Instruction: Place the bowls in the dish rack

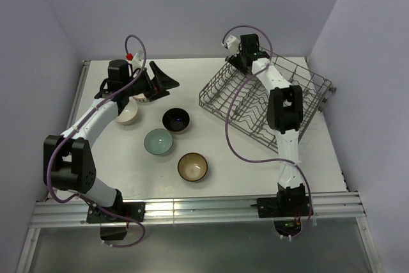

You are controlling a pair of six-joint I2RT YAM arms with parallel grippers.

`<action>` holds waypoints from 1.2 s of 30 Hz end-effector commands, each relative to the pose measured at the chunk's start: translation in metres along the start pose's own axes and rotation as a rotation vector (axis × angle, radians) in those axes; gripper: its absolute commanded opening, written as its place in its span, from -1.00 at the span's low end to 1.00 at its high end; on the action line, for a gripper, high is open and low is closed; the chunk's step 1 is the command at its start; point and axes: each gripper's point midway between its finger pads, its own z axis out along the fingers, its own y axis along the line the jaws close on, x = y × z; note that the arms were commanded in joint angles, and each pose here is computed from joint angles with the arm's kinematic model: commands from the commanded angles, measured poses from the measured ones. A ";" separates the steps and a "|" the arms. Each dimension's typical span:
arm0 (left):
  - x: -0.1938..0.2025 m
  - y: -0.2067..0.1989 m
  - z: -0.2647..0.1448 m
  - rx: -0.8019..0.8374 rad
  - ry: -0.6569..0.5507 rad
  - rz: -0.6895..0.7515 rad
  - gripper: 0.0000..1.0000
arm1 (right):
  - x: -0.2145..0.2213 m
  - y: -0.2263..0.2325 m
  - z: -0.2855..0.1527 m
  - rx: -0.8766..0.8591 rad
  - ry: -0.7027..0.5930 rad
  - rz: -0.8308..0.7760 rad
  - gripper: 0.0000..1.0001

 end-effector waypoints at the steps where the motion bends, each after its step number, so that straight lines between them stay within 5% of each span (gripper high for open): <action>1: -0.005 -0.011 -0.005 0.044 -0.006 0.051 0.92 | -0.027 -0.035 -0.012 0.119 -0.053 -0.048 -1.00; 29: -0.005 -0.007 -0.002 0.039 0.018 0.033 0.93 | 0.009 -0.015 0.010 0.094 0.061 -0.127 -1.00; 36: -0.006 -0.007 -0.002 0.034 0.017 0.035 0.94 | 0.013 -0.013 0.010 0.094 0.069 -0.144 -0.42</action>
